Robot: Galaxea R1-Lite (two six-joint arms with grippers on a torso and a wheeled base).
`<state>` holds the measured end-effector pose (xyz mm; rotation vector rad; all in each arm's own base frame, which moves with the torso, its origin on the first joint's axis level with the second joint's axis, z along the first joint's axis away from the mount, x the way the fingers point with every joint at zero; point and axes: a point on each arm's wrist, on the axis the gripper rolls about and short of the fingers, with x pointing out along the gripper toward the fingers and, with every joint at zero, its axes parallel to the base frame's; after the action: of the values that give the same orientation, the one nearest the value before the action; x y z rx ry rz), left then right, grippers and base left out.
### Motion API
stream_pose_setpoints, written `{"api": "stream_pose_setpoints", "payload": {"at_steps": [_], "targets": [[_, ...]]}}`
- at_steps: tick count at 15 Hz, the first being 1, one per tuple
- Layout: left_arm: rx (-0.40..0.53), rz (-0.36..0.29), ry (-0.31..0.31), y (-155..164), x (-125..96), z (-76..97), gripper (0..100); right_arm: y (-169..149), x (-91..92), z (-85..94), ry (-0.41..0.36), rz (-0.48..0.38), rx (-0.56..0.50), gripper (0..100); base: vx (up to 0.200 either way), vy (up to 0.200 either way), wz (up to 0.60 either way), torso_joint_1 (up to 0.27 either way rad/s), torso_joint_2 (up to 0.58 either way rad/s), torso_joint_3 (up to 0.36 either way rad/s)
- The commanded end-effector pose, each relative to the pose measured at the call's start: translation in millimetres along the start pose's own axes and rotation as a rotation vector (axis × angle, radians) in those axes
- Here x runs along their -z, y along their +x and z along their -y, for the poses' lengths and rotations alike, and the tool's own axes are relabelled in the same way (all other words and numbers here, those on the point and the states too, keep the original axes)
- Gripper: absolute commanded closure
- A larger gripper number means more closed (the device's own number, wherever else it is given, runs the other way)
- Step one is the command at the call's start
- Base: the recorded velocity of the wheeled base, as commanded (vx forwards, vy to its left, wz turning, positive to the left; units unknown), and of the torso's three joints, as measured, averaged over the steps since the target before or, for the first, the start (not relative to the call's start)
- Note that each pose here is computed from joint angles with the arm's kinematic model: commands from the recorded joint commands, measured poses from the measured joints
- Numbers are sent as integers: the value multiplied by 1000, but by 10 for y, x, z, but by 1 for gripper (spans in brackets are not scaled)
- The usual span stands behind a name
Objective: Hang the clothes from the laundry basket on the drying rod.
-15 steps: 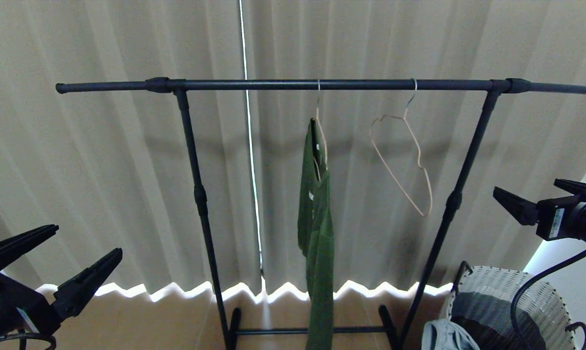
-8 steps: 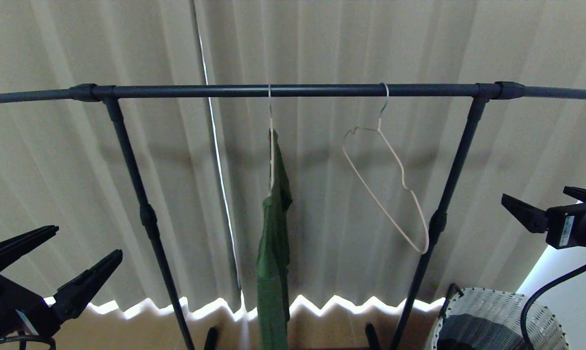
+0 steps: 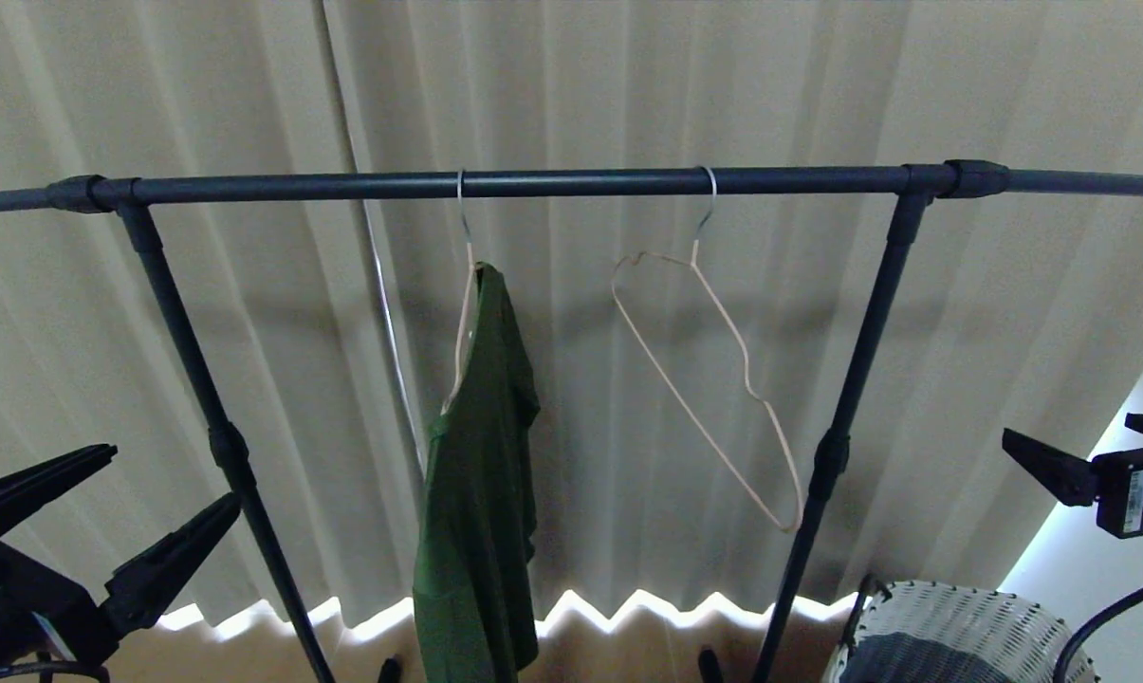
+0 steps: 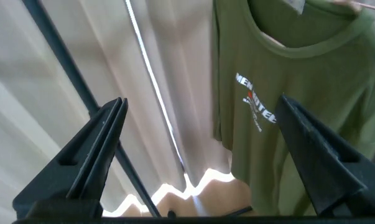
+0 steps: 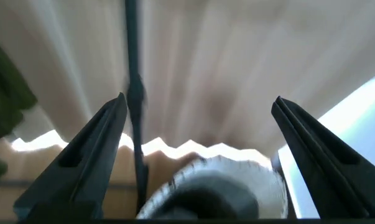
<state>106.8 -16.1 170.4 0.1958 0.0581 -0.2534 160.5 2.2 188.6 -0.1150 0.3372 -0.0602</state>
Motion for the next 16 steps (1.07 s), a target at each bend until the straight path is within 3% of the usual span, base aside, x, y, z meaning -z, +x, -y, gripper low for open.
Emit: {"api": "stream_pose_setpoints", "payload": {"at_steps": [1,4,12,16], "targets": [[-1,-1,1,-6,5,1,0,-81,103,11,-52,-64,8,0,0,0,0,0,0,0],[-2,7,0,-26,4,4,0,-108,227,121,-176,-112,70,0,-67,0,0,2,1,1],[-13,0,-3,-84,62,11,0,-141,344,142,-169,-141,84,0,-200,0,0,1,5,2],[-24,-2,-3,-135,108,17,0,-280,509,118,-164,-86,93,0,0,0,0,0,0,0]]}}
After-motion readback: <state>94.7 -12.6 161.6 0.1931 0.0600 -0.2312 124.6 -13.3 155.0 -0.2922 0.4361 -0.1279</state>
